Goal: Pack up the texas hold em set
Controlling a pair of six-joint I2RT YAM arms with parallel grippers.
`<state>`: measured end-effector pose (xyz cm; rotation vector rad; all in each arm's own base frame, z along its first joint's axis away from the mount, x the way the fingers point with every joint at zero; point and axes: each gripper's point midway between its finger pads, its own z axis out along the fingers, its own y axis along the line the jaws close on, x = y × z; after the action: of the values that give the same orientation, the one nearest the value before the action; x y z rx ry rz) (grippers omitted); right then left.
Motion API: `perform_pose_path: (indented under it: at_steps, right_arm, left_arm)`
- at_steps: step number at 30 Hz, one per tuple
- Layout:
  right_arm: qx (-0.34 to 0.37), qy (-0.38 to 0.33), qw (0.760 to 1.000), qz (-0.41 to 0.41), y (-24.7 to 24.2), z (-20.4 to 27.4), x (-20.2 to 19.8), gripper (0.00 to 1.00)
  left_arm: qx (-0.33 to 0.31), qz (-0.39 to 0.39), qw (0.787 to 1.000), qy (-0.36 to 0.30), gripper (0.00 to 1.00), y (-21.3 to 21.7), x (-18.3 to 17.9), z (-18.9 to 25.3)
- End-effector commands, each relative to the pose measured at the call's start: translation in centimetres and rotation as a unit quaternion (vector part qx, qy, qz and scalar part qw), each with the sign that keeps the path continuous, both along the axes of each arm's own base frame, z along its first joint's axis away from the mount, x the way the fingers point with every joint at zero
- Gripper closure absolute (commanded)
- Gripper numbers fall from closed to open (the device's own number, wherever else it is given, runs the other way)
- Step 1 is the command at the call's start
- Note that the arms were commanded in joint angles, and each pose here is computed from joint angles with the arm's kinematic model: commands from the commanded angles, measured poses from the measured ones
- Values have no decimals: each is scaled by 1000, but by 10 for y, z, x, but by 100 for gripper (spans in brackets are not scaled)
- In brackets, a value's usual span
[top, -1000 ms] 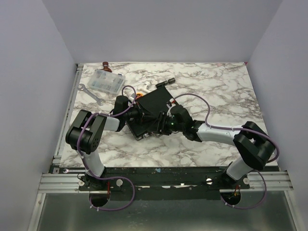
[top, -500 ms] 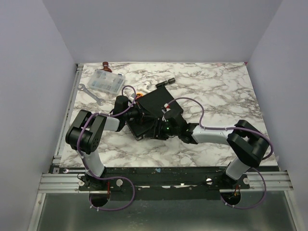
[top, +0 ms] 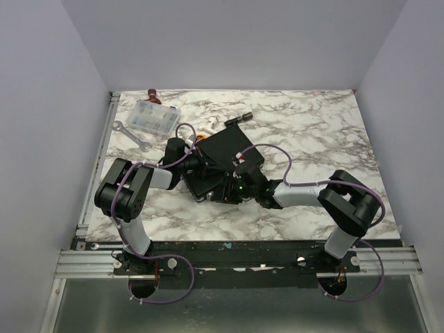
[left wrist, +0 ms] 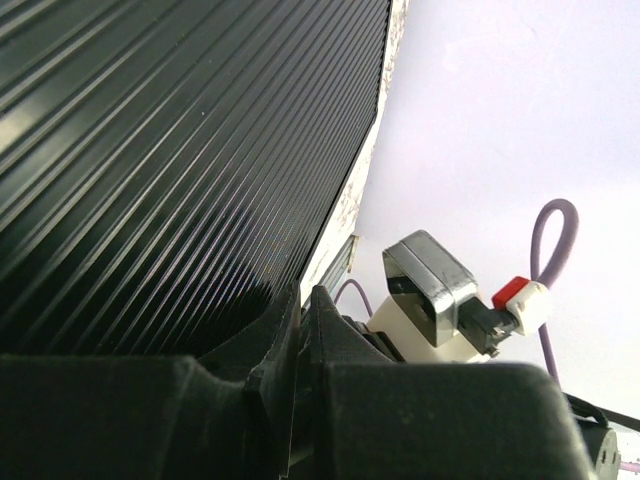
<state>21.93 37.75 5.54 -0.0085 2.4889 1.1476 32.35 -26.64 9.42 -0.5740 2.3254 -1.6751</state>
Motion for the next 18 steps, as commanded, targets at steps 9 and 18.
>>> perform_pose_path:
  at_steps: [9,18]
  right_arm:
    - [-79,25,996,-16,-31,-68,-12,67]
    - [-85,0,996,-29,-37,-49,-6,65]
  left_arm:
    - [23,21,998,61,92,7,-8,-23]
    - [23,15,999,40,92,6,-4,-14]
